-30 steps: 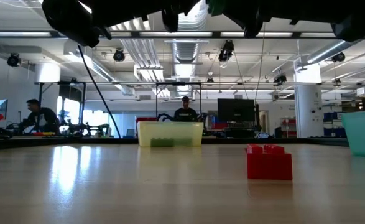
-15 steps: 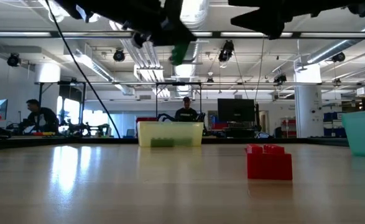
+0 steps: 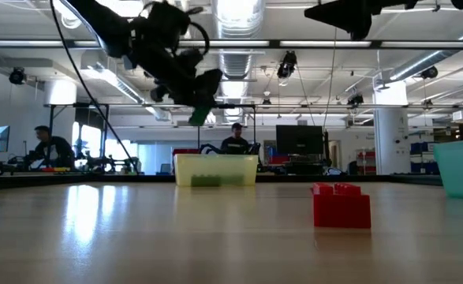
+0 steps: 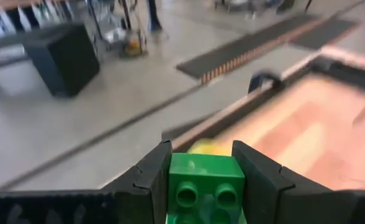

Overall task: Sort & place blocks by color
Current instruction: Put the green game piece into the yellow bin

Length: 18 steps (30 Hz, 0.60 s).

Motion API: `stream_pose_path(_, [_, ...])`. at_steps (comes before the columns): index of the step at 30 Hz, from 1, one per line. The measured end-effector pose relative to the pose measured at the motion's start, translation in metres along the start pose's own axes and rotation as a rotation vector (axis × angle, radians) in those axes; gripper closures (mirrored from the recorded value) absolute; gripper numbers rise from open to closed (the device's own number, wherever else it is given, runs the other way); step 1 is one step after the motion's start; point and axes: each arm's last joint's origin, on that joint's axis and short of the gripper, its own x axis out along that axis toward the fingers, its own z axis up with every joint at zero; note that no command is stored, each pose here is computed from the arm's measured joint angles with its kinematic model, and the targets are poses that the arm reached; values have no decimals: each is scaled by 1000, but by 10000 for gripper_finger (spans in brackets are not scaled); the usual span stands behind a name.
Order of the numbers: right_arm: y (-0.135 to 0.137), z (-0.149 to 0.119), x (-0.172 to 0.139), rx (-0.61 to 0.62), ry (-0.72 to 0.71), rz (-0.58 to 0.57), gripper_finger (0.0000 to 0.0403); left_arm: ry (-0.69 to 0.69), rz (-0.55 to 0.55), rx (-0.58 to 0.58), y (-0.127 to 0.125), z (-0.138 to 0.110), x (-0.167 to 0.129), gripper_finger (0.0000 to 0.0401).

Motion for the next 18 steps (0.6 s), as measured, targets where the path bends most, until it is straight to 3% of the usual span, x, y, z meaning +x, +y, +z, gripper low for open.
stream_pose_path(6, [5,-13,8,-1,49,-3,122,117,29,7,-5,-36,24,276])
stream_pose_path(8, [6,-17,10,-3,64,-4,122,128,40,15,-7,-41,29,276])
stream_pose_path(13, [8,-23,14,-14,84,-14,124,121,216,67,-1,-49,33,266])
stream_pose_path(18, [8,-23,14,-13,80,-14,124,124,244,71,5,-49,36,239])
